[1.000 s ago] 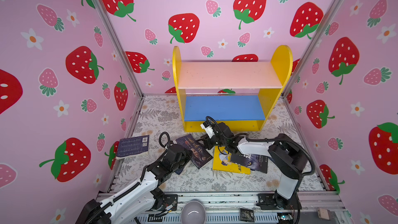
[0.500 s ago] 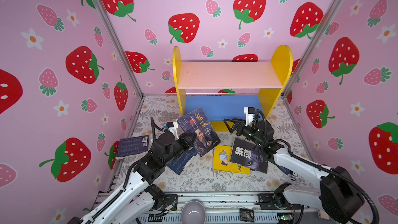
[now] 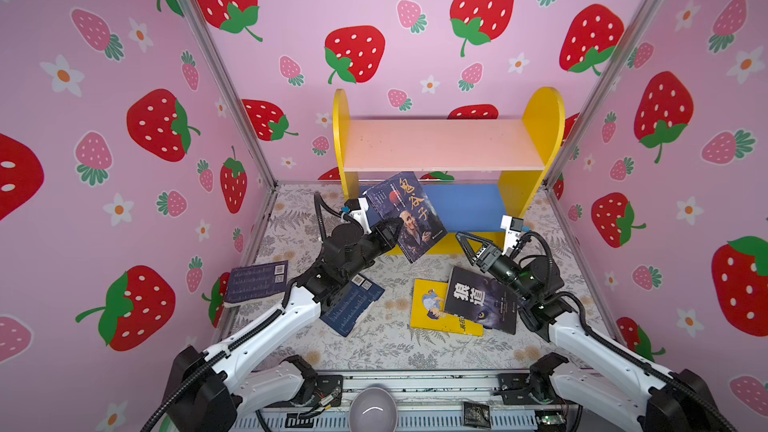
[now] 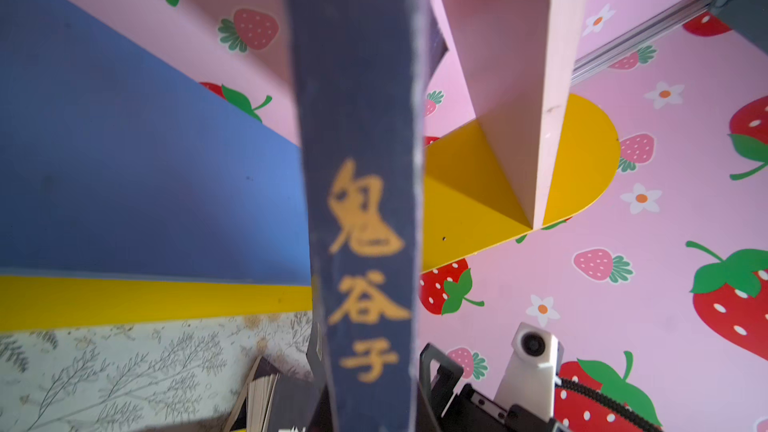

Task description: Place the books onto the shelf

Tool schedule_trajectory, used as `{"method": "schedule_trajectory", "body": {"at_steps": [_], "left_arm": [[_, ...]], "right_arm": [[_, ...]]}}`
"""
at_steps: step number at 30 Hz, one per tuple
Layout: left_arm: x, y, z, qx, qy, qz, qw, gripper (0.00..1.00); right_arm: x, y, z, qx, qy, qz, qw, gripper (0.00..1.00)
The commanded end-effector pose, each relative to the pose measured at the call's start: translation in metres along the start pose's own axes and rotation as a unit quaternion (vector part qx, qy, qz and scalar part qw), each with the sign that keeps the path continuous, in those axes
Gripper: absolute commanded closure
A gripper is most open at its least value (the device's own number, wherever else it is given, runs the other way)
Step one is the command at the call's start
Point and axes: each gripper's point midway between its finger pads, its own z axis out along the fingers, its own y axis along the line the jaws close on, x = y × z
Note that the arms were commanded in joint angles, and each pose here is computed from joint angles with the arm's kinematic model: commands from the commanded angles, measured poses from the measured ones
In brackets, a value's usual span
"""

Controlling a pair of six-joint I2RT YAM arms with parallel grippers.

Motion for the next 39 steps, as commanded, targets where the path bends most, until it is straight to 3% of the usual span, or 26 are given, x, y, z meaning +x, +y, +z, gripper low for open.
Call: {"method": "schedule_trajectory", "body": {"at_steps": [1, 8, 22, 29, 35, 39], "left_arm": [[-0.066, -0.058, -0.006, 0.097, -0.147, 0.001, 0.984, 1.0], [-0.067, -0.038, 0.026, 0.1, -0.193, -0.035, 0.975, 1.0], [-0.048, -0.01, 0.056, 0.073, -0.18, -0.069, 0.979, 1.0], [-0.037, 0.004, 0.066, 0.063, -0.168, -0.083, 0.98, 1.0], [-0.035, 0.006, 0.068, 0.061, -0.164, -0.079, 0.981, 1.0], [-0.031, 0.013, 0.07, 0.052, -0.157, -0.084, 0.983, 1.0]], "right_arm": [[0.007, 0.005, 0.001, -0.044, 0.008, 0.058, 0.997, 0.02], [0.015, 0.004, 0.028, -0.1, 0.028, 0.105, 0.989, 0.08], [0.016, -0.019, 0.092, -0.199, 0.029, 0.207, 0.958, 0.28], [0.016, -0.013, 0.1, -0.21, 0.026, 0.2, 0.957, 0.37], [0.011, -0.011, 0.101, -0.212, 0.016, 0.202, 0.956, 0.6], [0.011, -0.011, 0.101, -0.211, 0.018, 0.192, 0.958, 0.82]]}}
